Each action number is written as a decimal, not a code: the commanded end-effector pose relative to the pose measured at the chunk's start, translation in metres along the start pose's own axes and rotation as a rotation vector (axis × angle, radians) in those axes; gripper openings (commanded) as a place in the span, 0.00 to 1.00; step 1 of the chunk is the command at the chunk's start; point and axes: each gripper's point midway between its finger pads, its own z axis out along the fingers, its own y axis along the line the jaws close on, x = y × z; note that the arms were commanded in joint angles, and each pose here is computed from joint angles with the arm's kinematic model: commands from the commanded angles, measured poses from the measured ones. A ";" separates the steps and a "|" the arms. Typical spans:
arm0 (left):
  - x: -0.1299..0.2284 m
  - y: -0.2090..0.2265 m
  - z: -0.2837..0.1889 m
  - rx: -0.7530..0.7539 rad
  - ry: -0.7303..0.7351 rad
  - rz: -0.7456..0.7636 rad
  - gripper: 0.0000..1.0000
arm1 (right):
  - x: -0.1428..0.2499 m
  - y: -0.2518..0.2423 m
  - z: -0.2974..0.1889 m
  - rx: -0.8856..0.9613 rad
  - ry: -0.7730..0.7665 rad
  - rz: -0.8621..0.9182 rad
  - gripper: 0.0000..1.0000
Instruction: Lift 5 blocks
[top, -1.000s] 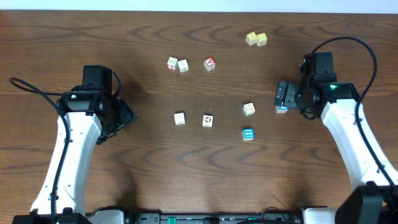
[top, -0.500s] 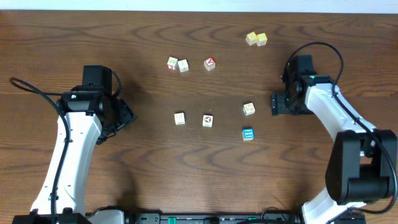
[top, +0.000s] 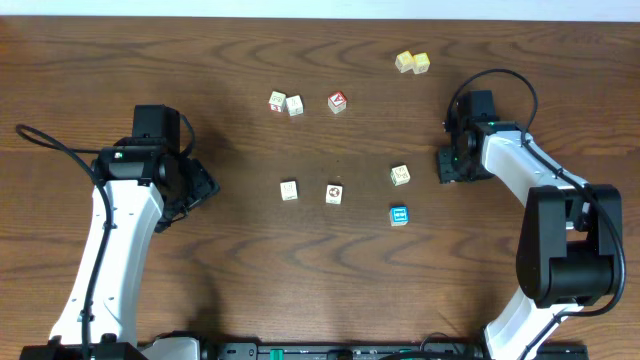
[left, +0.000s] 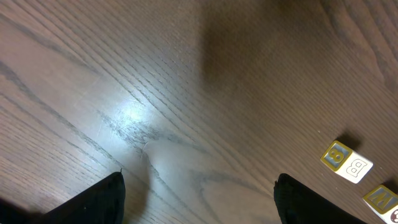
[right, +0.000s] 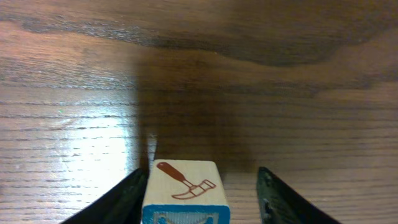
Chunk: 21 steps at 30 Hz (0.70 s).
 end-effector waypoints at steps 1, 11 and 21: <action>-0.004 0.002 -0.004 -0.008 -0.019 -0.010 0.77 | 0.000 0.008 0.007 -0.028 0.016 -0.011 0.49; -0.004 0.002 -0.004 -0.008 -0.019 -0.010 0.77 | 0.016 0.012 0.010 -0.051 0.081 -0.013 0.18; -0.004 0.002 -0.004 -0.008 -0.019 -0.010 0.77 | 0.051 0.026 -0.001 -0.127 0.243 0.073 0.17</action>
